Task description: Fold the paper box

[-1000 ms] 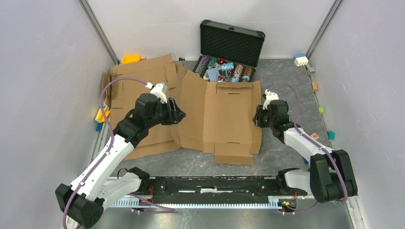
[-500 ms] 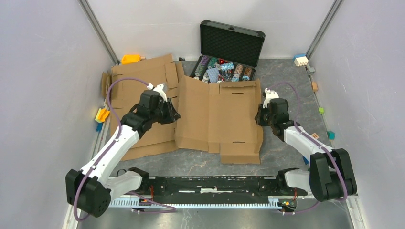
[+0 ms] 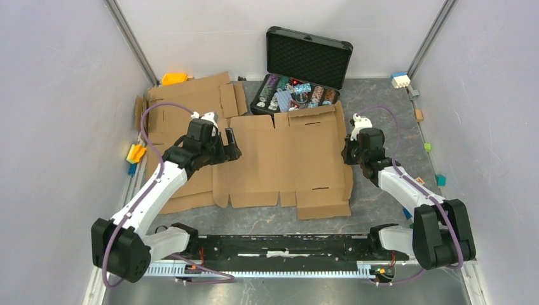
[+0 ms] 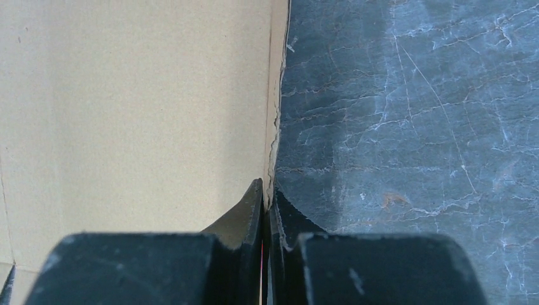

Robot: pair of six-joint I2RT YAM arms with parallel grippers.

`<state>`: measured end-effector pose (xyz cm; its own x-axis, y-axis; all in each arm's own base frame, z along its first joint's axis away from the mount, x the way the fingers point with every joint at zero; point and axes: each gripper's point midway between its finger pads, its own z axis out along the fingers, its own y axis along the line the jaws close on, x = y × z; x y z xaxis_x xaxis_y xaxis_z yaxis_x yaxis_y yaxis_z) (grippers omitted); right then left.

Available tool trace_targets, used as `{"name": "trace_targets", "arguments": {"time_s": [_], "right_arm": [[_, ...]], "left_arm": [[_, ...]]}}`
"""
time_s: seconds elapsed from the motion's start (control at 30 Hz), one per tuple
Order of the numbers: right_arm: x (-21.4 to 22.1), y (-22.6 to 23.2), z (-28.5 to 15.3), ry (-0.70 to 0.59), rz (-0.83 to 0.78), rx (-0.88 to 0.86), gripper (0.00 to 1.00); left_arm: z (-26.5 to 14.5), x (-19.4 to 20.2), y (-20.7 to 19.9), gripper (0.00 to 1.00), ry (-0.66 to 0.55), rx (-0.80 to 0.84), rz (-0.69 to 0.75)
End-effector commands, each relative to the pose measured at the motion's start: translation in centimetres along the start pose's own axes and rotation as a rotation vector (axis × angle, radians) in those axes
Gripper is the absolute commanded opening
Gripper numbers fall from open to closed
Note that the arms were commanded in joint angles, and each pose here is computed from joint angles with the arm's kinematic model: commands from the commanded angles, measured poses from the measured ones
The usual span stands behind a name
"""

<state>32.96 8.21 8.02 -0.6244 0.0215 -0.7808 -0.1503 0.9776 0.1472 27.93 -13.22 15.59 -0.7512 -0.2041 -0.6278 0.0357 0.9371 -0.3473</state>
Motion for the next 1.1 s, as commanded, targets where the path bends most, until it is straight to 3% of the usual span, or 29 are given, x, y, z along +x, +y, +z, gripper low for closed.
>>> {"name": "trace_targets", "arguments": {"time_s": [0.0,0.37,0.67,0.8,0.93,1.07], "right_arm": [[-2.9,0.0,-0.5,-0.077,-0.029,0.016,0.10],[-3.3,0.3,-0.7,-0.096,-0.040,-0.001,0.12],[-2.6,1.7,-0.2,-0.071,-0.040,-0.085,0.14],[-2.6,2.1,-0.3,-0.068,-0.044,-0.107,0.14],[-2.4,2.6,-0.5,-0.071,-0.044,-0.137,0.14],[-2.2,2.7,-0.6,-0.070,-0.039,-0.145,0.14]], "left_arm": [[0.7,-1.5,2.5,0.97,-0.022,-0.125,-0.073],[3.7,-1.7,7.9,1.00,0.092,-0.293,-0.149],[7.8,-0.9,7.2,0.96,0.253,-0.099,-0.137],[9.4,-0.2,5.0,0.93,0.314,0.050,-0.163],[9.4,-0.1,3.2,0.67,0.308,0.165,-0.176],[8.3,-1.2,1.7,0.32,0.256,0.249,-0.147]]}}
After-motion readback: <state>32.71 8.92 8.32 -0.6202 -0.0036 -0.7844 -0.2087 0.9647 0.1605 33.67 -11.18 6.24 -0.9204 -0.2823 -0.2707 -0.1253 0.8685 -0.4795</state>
